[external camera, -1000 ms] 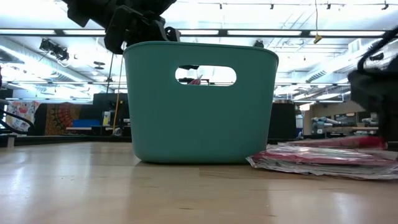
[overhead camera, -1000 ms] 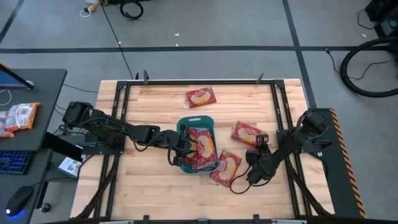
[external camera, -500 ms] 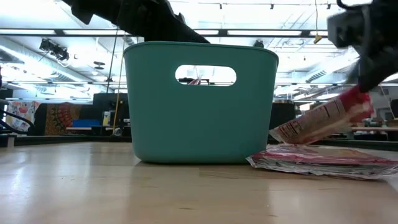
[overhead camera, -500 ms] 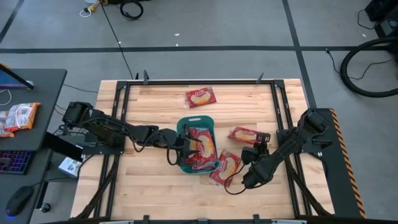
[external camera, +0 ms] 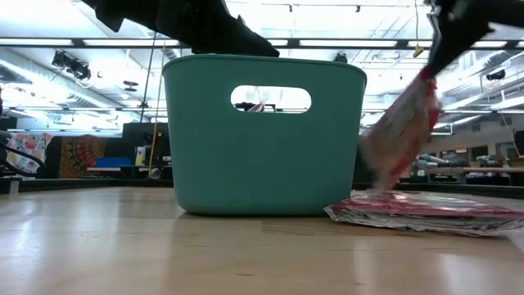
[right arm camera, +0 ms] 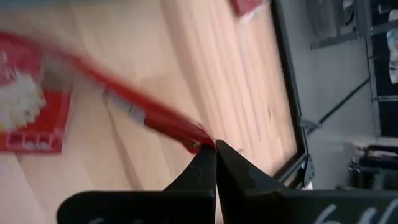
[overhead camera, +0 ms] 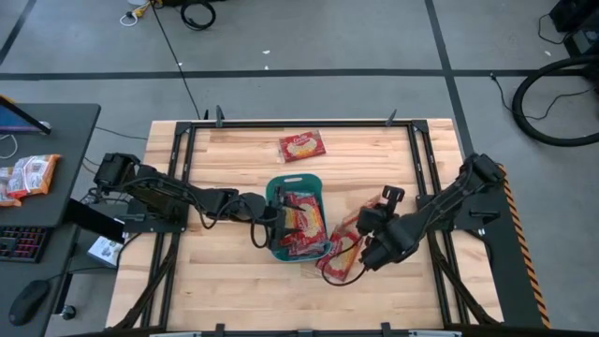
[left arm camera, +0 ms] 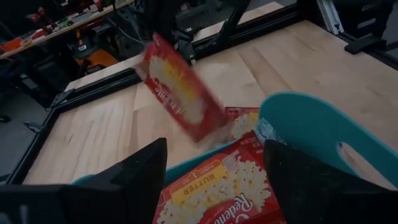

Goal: Sort popcorn bags into baskets
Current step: Put the red popcorn bag into the green bin

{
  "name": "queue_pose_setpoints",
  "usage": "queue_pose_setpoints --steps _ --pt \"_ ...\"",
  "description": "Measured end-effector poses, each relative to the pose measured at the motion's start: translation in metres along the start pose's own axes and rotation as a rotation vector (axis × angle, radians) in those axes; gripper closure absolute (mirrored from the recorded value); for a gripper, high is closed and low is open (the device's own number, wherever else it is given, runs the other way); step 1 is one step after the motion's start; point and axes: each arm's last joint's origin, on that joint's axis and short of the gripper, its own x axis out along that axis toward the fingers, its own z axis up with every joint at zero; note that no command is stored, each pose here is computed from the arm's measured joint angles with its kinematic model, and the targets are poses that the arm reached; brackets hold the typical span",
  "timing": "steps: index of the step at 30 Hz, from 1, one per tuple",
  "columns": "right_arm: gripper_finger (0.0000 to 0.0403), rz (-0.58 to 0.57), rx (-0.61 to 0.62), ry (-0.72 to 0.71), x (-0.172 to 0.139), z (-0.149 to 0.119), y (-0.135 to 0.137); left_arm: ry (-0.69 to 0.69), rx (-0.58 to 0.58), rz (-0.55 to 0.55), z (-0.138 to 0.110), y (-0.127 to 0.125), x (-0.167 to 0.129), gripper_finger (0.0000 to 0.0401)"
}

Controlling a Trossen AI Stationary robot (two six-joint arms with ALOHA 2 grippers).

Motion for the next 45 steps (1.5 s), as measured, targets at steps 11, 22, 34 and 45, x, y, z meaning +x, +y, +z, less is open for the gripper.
queue_pose_setpoints --steps 11,22,34,45 --pt "0.0400 -0.068 0.015 -0.298 -0.036 0.024 -0.027 0.001 -0.016 0.000 0.000 0.000 0.000 0.0135" --pt "0.0400 -0.113 0.062 -0.548 -0.062 0.021 -0.049 -0.070 -0.082 -0.099 0.017 0.002 -0.019 0.0135" --pt "0.0400 0.086 0.072 -0.768 -0.072 0.042 -0.047 -0.017 -0.057 -0.029 0.033 0.003 -0.068 0.0136" --pt "0.0401 0.264 0.016 -0.949 -0.048 0.084 -0.044 -0.060 -0.074 0.027 -0.002 0.003 -0.090 0.0161"
